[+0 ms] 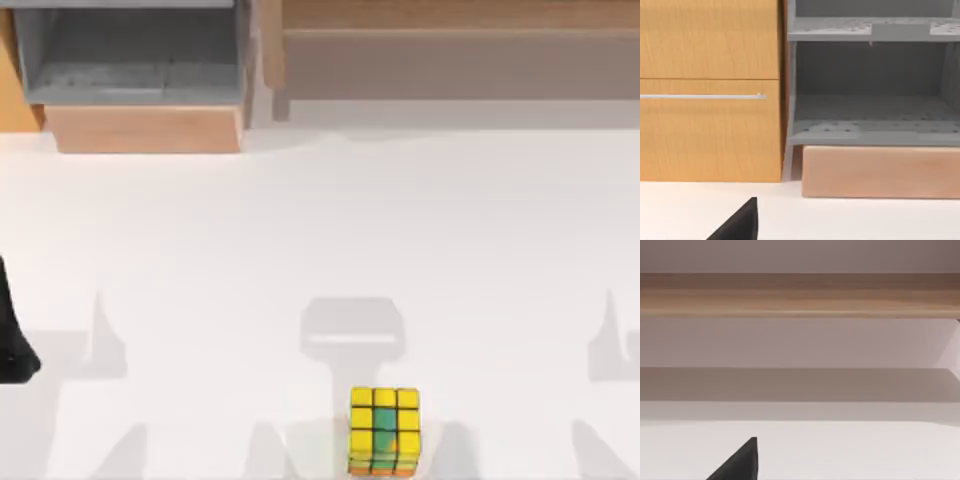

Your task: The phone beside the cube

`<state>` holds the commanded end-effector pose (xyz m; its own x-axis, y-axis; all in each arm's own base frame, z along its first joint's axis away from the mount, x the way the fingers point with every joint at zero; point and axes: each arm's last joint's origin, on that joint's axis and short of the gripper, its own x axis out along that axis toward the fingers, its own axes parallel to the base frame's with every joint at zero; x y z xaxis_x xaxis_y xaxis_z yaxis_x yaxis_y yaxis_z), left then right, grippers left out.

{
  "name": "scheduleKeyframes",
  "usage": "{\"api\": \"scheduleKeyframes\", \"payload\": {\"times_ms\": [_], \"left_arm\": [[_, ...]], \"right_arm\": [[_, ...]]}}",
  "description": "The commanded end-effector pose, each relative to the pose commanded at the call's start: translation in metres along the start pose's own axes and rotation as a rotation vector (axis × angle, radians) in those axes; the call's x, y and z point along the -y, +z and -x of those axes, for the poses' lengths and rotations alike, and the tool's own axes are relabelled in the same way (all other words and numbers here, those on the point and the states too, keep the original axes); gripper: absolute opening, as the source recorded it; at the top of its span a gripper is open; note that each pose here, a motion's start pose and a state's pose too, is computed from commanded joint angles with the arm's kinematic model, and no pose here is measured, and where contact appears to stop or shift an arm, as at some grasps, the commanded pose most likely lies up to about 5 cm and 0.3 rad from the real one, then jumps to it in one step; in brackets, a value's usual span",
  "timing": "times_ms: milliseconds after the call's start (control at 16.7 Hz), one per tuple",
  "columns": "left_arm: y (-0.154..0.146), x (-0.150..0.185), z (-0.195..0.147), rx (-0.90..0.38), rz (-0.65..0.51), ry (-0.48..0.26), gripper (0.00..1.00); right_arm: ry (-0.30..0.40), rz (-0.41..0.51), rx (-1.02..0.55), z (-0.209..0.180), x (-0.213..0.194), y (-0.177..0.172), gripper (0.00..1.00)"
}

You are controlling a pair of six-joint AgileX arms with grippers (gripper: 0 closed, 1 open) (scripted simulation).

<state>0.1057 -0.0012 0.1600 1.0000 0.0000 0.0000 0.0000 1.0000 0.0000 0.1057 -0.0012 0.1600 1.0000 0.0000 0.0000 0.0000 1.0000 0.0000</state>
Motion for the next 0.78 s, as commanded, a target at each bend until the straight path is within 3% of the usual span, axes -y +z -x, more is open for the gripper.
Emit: {"api": "scheduleKeyframes", "payload": {"times_ms": [180,360,600,780], "left_arm": [[0.002,-0.001,0.0,-0.007,-0.01,0.007,1.0],[0.017,-0.007,-0.002,-0.077,-0.089,0.063,1.0],[0.049,-0.023,-0.015,-0.296,-0.259,0.142,1.0],[0.072,-0.043,-0.042,-0.537,-0.386,0.15,1.0]], "right_arm": [[0.0,0.0,0.0,0.0,0.0,0.0,1.0],[0.0,0.0,0.0,0.0,0.0,0.0,1.0],[0.0,0.0,0.0,0.0,0.0,0.0,1.0],[0.0,0.0,0.0,0.0,0.0,0.0,1.0]]}}
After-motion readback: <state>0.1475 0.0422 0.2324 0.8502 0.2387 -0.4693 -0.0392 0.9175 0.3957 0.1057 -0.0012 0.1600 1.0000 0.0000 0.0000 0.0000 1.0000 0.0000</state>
